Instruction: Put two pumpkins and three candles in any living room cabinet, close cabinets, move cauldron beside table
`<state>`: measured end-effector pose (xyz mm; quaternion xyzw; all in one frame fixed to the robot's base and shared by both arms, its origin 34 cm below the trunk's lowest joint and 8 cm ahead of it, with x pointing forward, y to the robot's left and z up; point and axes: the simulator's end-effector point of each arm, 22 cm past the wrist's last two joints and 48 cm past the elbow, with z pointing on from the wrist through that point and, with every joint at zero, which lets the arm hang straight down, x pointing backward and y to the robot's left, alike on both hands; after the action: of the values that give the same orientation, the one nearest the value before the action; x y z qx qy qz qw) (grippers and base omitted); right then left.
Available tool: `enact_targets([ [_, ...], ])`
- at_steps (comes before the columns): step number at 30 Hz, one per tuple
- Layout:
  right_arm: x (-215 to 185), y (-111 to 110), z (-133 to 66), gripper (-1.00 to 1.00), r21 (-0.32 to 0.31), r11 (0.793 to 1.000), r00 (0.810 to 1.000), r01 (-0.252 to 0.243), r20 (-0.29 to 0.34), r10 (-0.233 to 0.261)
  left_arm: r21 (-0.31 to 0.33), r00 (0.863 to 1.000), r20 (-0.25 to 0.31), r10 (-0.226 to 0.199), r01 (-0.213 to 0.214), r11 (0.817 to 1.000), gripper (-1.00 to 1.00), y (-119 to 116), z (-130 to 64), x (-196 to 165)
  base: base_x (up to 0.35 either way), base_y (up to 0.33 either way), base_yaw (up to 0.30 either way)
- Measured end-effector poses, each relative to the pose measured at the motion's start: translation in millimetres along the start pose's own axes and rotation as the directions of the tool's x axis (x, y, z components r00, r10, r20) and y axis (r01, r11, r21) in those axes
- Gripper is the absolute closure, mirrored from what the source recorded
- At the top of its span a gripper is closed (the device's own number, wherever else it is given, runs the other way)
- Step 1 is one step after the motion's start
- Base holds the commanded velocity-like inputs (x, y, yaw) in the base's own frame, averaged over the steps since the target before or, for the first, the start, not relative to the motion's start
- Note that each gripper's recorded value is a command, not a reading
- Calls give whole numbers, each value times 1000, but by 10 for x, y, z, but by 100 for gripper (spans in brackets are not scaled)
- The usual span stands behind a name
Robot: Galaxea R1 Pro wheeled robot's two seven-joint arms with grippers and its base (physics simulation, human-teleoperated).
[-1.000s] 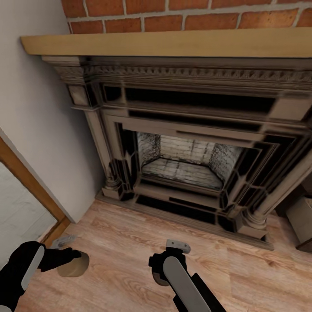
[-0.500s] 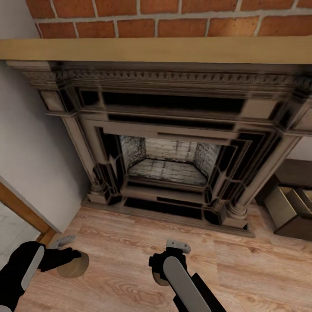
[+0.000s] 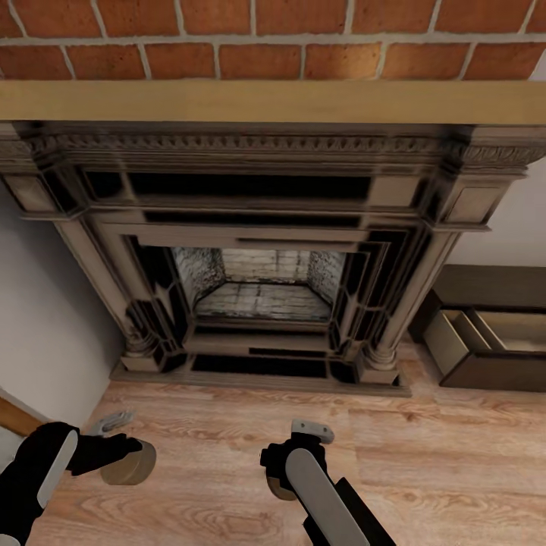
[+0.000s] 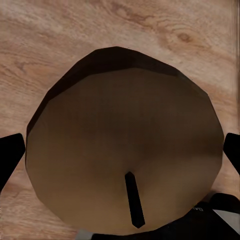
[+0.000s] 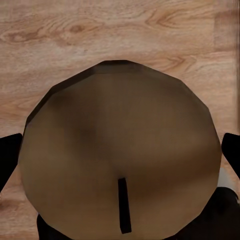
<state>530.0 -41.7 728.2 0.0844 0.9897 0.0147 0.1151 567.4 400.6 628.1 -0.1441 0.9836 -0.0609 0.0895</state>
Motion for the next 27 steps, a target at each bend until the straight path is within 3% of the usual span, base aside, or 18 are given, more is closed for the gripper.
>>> enact_targets([
  [5, -29, -12, -72, 100, 2, 1000, 1000, -6, -1, 6, -2, 1000, -1, 1, -1, 1000, 100, -7, -77, -11, 0, 0, -288],
  [14, -118, -206, -124, 100, 37, 997, 997, -70, -18, 70, -4, 1000, -3, 4, -4, 1000, 100, -36, -204, -19, 0, 0, -287],
  [20, -155, -235, -209, 100, 43, 995, 996, -85, -14, 86, -4, 1000, -1, 5, -5, 1000, 100, -52, -301, -36, 0, 0, -279],
  [27, -240, -397, -256, 100, 65, 988, 989, -143, -21, 145, -4, 1000, -1, 5, -5, 1000, 100, -72, -392, -40, 0, 0, -279],
])
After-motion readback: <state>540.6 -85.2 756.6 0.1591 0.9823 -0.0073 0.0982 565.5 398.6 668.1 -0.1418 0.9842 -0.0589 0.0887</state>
